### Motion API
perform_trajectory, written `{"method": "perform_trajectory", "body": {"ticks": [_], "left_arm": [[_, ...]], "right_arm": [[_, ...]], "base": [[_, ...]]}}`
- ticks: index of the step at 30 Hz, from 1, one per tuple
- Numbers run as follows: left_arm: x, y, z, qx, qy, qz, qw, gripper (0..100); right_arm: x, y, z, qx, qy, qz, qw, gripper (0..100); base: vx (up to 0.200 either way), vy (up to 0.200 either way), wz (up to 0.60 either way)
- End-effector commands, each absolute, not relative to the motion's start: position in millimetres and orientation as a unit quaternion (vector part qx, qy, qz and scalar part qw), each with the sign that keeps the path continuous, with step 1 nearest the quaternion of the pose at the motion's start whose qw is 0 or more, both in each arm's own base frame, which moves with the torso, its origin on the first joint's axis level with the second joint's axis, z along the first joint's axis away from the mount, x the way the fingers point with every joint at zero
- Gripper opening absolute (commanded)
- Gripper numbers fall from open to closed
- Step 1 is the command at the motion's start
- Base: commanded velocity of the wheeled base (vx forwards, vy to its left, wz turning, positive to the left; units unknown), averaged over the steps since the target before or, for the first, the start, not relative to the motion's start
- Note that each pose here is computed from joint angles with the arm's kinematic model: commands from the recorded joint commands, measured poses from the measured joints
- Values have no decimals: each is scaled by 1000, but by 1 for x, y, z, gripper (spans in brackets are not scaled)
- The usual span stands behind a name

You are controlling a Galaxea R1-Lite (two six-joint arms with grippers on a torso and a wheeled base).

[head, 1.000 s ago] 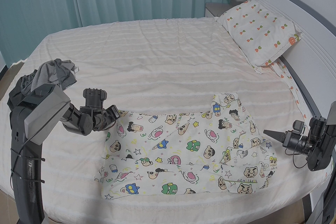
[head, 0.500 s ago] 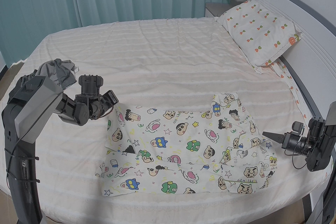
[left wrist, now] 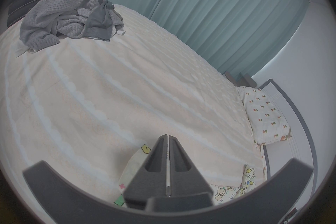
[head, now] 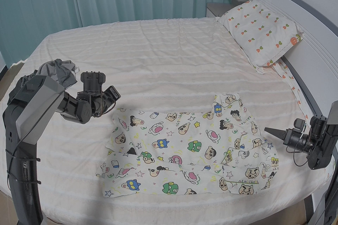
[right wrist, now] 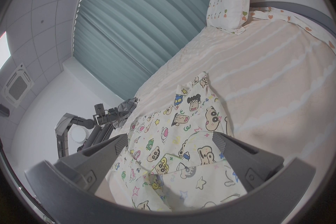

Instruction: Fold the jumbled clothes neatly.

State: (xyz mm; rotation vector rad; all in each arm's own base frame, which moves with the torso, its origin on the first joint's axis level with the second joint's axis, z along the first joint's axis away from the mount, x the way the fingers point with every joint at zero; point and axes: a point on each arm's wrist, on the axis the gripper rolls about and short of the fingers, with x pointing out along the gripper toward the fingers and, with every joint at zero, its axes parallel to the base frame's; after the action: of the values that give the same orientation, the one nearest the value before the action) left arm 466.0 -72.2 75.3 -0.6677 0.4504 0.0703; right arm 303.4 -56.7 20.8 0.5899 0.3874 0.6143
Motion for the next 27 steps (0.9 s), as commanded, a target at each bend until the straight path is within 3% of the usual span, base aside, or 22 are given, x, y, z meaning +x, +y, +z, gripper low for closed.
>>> {"method": "perform_trajectory", "body": {"ticks": [1,6,7,27], "left_arm": [[463,-70,66,-320,238,43,916,0],[460,-70,69,-295,257,39,919,0],[460,-70,69,-288,257,37,922,100],[463,-82,26,-219,309,-2,925,100]], "right_arm": [[311,-56,25,284,183,298,893,100],[314,-42,18,289,206,284,891,100],[312,-40,13,292,214,280,889,100],[297,-35,0,271,220,288,892,100]], "base": [[0,0,0],[0,0,0],[0,0,0],[0,0,0]]}}
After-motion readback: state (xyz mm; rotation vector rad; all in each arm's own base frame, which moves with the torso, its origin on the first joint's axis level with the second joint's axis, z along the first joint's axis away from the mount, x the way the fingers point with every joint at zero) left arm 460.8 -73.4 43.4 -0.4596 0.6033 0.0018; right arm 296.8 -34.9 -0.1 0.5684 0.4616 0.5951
